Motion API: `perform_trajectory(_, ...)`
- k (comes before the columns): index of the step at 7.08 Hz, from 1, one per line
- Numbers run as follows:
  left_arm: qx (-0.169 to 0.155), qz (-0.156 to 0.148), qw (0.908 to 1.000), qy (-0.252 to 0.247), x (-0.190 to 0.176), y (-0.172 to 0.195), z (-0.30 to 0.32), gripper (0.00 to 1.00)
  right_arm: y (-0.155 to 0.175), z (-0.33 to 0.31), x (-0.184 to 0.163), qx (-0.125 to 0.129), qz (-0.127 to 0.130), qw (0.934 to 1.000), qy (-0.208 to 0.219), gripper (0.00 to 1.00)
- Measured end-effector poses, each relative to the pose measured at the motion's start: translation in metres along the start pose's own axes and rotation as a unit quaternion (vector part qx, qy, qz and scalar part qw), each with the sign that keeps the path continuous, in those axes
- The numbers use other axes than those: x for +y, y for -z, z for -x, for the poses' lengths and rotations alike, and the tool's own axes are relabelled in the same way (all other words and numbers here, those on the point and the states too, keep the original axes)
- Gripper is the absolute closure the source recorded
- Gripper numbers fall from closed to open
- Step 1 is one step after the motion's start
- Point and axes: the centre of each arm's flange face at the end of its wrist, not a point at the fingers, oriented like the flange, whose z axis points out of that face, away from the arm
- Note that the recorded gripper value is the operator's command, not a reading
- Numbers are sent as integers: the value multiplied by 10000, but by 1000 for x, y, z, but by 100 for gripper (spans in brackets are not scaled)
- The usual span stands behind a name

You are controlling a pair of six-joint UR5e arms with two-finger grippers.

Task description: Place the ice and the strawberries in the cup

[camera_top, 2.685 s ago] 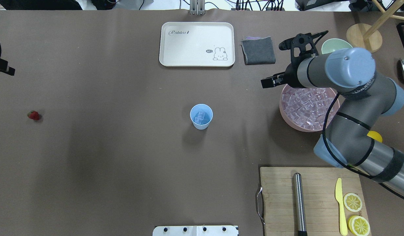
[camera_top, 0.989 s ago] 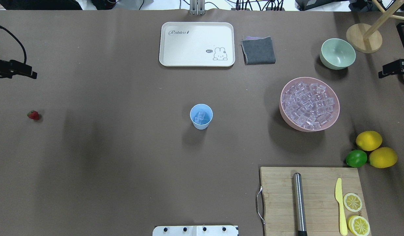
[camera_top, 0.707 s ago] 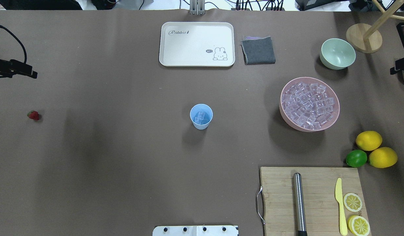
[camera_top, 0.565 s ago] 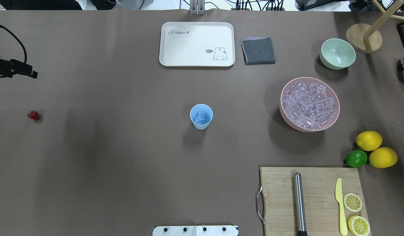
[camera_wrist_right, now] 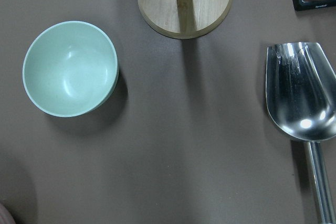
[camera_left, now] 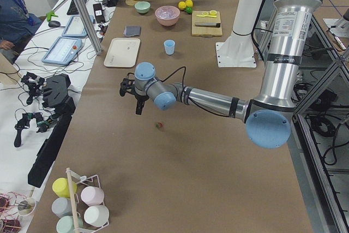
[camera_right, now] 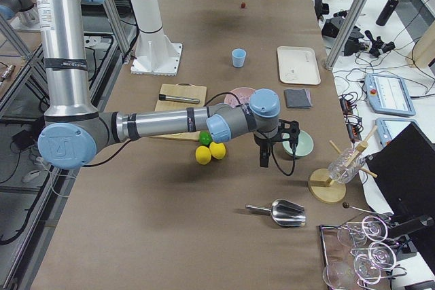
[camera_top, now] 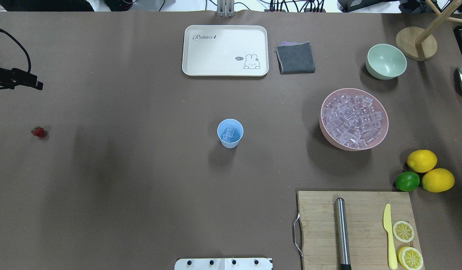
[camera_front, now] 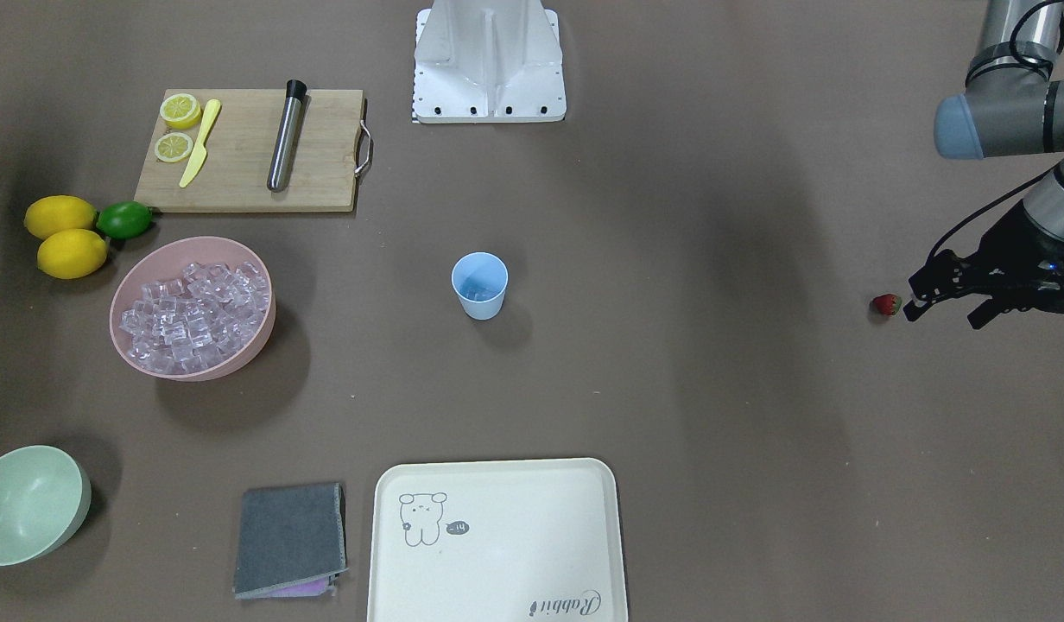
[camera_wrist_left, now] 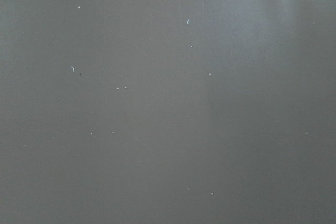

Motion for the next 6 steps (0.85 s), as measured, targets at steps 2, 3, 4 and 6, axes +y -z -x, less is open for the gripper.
perform_trajectory(2,-10,62,10000,-8,3,-6,0,2,-4,-6,3,59,26,10000,36,0)
perform_trajectory(3,-22,122,9999,-10,6,-12,-1,2,-9,-14,7,174,53,9998,114,0)
perform_trajectory(4,-28,165,9999,-12,8,-17,-1,2,-17,-20,10,329,116,9991,232,0)
perform_trajectory(6,-63,199,9998,-31,11,-23,-3,2,-27,-17,13,475,273,9980,328,0)
